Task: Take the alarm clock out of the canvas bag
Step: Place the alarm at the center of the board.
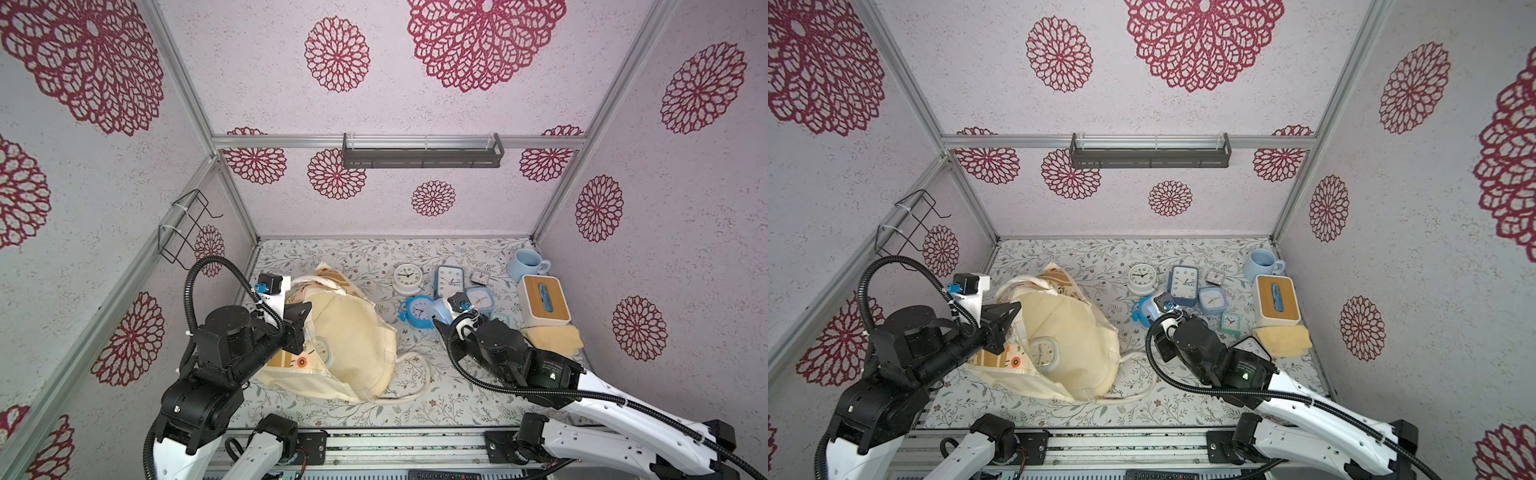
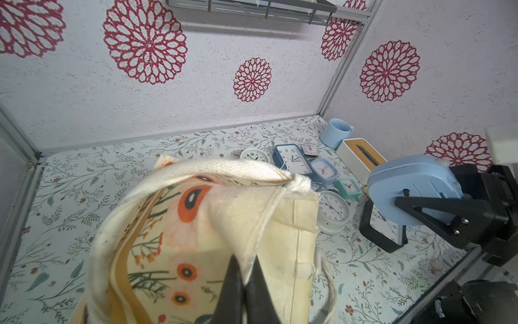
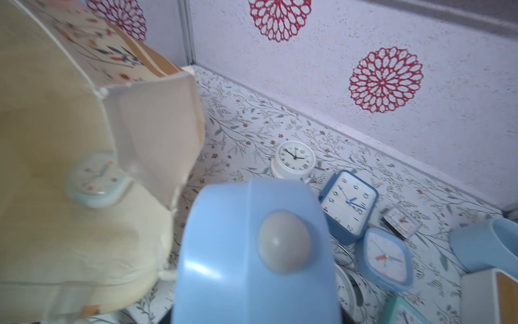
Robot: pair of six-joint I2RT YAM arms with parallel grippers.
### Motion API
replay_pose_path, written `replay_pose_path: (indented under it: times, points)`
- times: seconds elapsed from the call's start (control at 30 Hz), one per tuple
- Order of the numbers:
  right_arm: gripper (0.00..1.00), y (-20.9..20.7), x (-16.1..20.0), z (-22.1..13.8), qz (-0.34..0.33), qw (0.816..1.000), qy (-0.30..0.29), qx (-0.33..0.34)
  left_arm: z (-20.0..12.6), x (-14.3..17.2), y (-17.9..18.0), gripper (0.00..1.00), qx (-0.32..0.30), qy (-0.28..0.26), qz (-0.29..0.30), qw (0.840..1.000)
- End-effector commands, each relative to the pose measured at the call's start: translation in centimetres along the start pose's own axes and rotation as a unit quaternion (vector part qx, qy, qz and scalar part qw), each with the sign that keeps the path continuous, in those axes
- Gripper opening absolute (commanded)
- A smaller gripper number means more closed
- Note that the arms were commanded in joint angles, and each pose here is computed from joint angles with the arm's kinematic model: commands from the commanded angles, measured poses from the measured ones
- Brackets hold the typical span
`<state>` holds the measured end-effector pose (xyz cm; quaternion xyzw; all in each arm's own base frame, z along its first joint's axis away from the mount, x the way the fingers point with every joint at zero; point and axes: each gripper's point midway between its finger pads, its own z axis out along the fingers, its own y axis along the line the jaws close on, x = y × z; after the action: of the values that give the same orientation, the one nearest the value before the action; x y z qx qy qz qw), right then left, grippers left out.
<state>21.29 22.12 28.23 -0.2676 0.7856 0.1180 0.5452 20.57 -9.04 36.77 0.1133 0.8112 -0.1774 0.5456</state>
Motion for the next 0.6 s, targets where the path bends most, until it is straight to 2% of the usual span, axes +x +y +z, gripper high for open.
replay_pose_path:
  times: [0.0,0.17,0.37,0.57]
  points:
    - [0.44,-2.8,-1.2,0.4,-0.032,0.997,-0.022,0.066,-1.2,-2.5,0.4,0.0,-0.017,-0.054,0.008,0.998]
    - [0.44,-4.2,-3.7,5.5,-0.064,0.995,-0.025,0.071,-1.4,-2.6,0.3,0.0,-0.014,-0.058,0.011,0.998]
    - [0.45,-3.1,-4.9,13.7,-0.038,0.999,0.015,-0.035,-2.2,-2.5,0.2,0.0,-0.014,-0.066,0.019,0.998]
    - [0.45,0.1,-3.1,20.7,-0.015,0.99,0.079,-0.113,-2.0,-1.8,0.3,0.0,-0.014,-0.06,0.019,0.998]
